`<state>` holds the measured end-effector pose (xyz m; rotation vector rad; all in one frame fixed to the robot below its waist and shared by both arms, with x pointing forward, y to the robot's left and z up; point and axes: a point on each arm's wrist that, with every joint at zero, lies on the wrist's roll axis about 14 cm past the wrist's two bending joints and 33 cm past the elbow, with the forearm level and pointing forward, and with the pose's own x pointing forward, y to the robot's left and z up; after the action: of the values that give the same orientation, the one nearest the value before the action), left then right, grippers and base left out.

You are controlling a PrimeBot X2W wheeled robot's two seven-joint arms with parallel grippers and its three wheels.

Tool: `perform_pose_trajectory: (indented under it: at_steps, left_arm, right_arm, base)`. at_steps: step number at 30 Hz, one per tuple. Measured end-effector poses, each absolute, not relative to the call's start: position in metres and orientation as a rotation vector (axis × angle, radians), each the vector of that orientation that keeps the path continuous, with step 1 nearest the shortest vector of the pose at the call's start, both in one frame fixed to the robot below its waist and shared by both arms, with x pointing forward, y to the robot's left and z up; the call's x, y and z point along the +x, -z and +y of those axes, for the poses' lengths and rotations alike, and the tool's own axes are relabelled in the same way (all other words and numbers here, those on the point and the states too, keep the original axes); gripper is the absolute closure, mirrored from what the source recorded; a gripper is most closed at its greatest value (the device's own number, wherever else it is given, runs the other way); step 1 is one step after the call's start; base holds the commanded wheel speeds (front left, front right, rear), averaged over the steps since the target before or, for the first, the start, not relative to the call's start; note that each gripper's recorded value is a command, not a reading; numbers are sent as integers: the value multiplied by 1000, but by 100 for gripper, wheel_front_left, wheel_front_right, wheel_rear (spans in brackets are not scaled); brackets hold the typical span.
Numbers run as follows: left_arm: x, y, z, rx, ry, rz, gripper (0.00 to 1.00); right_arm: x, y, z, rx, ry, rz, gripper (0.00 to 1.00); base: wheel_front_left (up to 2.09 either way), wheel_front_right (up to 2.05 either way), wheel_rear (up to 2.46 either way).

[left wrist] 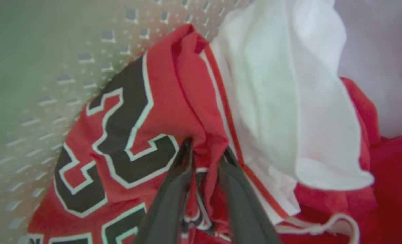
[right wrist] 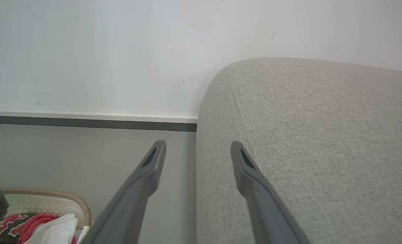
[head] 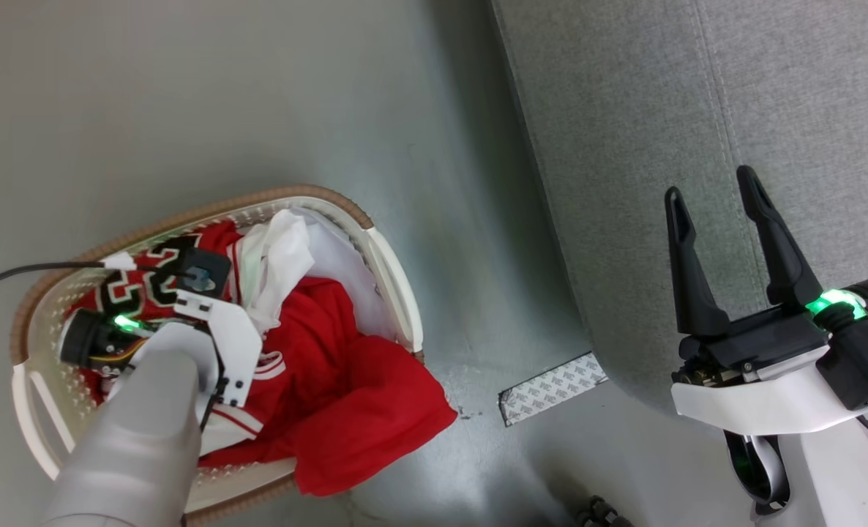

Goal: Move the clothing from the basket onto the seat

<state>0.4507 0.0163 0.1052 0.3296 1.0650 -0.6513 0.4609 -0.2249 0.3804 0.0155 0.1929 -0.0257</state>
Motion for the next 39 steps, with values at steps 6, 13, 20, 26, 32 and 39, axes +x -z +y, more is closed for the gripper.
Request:
perform_pose_trajectory:
  at_steps: [6,13,20,26,32,39]
  left_arm:
    - [450,-109,19,295,638,1060,100]
    - [444,-144,9,99,562,1003,100]
    - [434,-202,12,-52,502,885,100]
    - [437,-261,26,-160,416,752,100]
    - [428,-326,15,-312,418,628,100]
    - [429,-399,15,-394,424,429,100]
  right_arm:
    - [462,-377,-222,16,18,197,0]
    - [459,-392,-216,35,8,168,0]
    - [438,-421,-212,51,13,125,0]
    - [412,-442,-207,63,11,95,0]
    - [392,-466,-196,87,-14,38,0]
    - [379,-490,-186,90,-54,-30,0]
  base:
    - [1,1,1]
    - [0,0,0]
    - [0,0,0]
    - [0,0,0]
    - [0,0,0]
    - [0,0,0]
